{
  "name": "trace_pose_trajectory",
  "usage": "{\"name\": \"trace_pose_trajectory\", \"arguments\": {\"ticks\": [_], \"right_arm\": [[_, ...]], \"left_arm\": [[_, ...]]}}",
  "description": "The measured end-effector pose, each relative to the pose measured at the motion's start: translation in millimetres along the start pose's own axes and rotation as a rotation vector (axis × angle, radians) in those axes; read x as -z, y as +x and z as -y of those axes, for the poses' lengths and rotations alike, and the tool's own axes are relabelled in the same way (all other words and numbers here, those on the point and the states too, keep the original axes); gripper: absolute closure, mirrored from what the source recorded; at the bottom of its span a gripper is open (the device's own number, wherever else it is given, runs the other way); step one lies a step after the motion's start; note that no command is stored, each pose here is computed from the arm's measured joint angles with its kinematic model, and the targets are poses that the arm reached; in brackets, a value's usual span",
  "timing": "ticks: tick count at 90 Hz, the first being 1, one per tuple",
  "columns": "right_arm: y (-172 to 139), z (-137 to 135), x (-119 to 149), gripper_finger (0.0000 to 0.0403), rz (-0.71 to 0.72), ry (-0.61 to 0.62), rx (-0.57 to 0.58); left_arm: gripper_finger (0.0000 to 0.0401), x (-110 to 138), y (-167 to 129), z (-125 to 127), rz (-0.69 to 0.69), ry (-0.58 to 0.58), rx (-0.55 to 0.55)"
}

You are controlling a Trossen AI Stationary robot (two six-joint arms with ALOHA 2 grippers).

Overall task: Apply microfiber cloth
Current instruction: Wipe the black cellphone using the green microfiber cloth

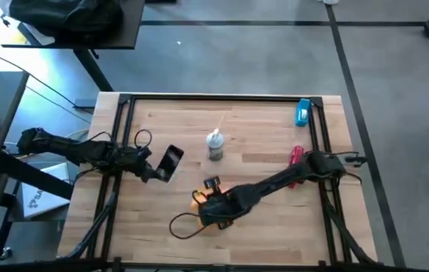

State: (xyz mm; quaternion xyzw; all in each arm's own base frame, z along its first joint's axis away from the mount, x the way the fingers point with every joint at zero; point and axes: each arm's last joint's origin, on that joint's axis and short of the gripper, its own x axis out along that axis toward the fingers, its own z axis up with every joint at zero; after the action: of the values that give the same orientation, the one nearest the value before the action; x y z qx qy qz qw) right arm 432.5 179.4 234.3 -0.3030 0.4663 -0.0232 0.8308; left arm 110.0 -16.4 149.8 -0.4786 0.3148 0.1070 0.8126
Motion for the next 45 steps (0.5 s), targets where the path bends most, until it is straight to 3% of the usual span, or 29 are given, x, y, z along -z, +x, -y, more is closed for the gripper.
{"name": "trace_pose_trajectory", "arguments": {"ticks": [15, 26, 34, 45], "right_arm": [[10, 6, -5, 0.0403, -0.001, -0.084, 0.275], [35, 11, -6, 0.0403, -0.032, -0.065, 0.415], [61, 14, -6, 0.0403, -0.033, -0.034, 0.482], [80, 24, -18, 0.0403, 0.072, 0.045, 0.533]], "left_arm": [[0.0383, -2, 6, 10, 0.005, -0.002, 0.07], [0.0383, 2, 12, 15, -0.027, 0.0, 0.088], [0.0383, 5, 16, 21, -0.03, 0.006, 0.116], [0.0383, 6, 20, 36, 0.021, 0.034, 0.231]]}}
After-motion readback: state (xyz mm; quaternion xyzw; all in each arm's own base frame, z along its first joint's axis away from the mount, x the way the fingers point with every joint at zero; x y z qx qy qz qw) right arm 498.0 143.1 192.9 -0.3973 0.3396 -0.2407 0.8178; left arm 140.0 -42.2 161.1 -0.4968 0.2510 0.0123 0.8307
